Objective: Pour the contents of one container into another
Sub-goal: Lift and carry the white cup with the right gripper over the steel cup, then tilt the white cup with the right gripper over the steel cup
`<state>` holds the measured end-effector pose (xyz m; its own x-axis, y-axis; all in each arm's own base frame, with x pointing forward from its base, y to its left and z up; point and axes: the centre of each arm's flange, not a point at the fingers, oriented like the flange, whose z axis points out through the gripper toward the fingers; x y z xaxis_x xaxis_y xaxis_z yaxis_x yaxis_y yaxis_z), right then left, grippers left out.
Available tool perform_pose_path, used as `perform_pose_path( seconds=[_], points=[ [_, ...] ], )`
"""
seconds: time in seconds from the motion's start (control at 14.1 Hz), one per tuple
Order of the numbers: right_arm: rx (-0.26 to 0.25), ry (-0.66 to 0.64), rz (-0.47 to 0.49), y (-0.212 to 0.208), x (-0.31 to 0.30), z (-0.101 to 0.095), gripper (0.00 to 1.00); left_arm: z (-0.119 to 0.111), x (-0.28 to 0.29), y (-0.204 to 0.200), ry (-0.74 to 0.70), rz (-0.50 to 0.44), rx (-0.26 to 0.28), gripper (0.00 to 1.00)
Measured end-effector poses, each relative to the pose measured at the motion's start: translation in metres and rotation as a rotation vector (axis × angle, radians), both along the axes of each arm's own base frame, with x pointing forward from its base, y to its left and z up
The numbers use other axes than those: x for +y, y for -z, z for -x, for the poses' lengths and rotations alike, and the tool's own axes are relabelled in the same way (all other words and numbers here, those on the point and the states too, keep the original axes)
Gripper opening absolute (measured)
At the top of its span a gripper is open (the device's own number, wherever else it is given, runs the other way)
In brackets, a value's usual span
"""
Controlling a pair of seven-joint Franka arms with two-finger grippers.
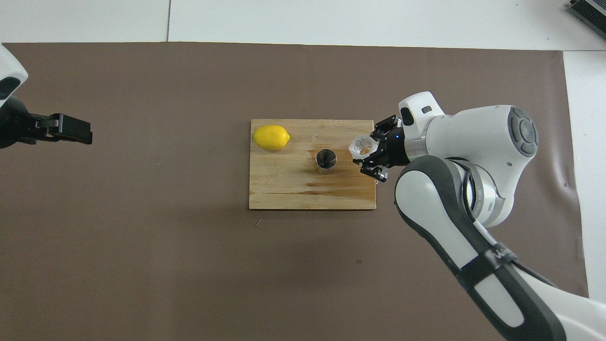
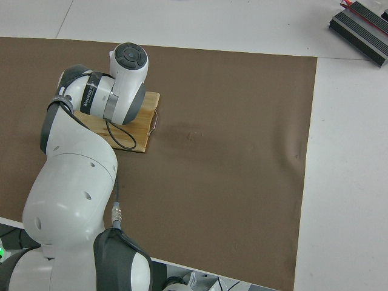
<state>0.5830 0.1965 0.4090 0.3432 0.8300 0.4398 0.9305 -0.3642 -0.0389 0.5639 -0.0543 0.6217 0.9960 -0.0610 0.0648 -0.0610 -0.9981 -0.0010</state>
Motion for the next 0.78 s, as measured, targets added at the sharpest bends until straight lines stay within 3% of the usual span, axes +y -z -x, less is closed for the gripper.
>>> perform_pose_path(
  seconds=[0.78],
  points=[
    [-0.077, -0.071, 0.215, -0.003, 0.033, 0.010, 0.51, 0.001, 0.001, 0.006, 0.005, -0.002, 0.013, 1.00]
  ],
)
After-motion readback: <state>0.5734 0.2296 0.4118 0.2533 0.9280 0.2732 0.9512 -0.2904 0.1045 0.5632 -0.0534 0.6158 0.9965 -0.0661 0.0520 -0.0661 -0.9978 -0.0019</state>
